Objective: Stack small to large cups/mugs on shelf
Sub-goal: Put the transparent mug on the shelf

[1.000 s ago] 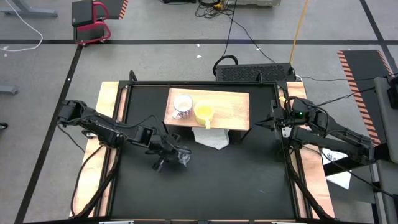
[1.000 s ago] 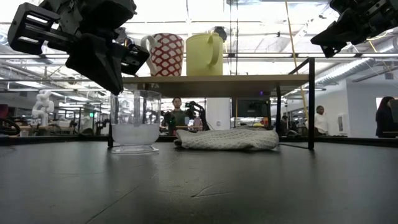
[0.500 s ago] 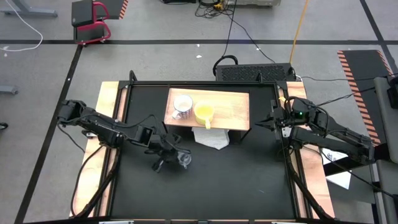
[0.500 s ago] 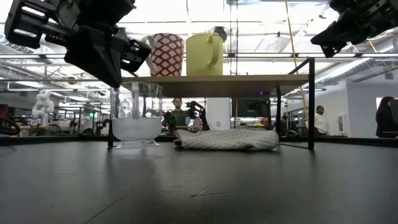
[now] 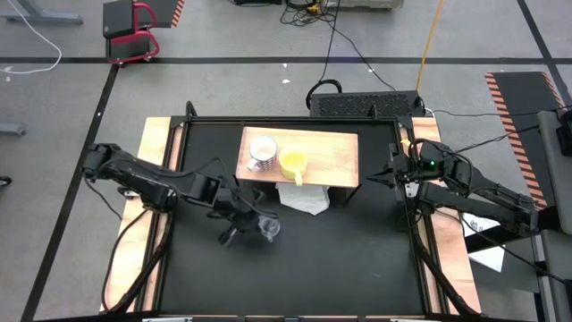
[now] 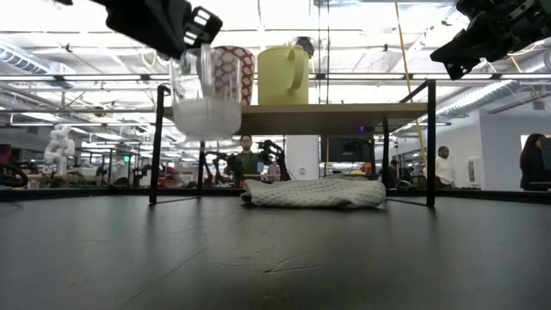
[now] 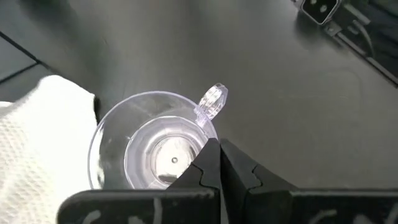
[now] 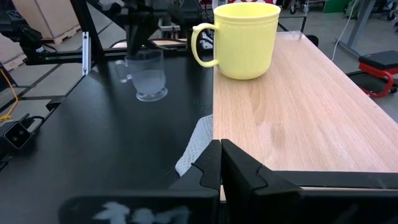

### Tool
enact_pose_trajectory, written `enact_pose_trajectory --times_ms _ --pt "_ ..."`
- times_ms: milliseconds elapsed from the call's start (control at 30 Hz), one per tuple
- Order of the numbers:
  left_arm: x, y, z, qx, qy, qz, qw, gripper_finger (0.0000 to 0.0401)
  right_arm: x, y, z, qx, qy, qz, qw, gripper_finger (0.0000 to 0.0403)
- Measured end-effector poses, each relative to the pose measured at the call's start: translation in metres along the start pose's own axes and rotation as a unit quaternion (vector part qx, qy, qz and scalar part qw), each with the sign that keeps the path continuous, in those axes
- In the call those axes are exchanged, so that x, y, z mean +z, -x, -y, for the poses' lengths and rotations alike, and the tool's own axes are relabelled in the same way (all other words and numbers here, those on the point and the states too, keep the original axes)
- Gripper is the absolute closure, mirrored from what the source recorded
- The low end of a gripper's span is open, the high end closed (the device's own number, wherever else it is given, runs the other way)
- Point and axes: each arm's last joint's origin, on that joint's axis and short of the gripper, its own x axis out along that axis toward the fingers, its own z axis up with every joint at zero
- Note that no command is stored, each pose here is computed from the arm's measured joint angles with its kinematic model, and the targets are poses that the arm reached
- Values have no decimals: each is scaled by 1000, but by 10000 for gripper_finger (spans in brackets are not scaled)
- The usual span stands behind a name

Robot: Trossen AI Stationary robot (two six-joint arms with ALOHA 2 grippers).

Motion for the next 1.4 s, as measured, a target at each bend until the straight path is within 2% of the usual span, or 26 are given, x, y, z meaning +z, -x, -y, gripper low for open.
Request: enact_pose_trajectory --times_ms 200,533,833,1100,1400 --pt "9 10 -4 12 -19 -8 1000 401 0 0 0 0 0 0 1000 403" --pt "14 29 -2 25 -32 20 999 401 0 0 0 0 0 0 1000 403" --pt "19 64 4 48 -51 75 995 401 0 0 0 0 0 0 1000 403" --pt "15 91 9 64 -50 95 992 401 0 0 0 0 0 0 1000 403" --pt "14 95 10 68 -47 95 992 401 0 0 0 0 0 0 1000 403"
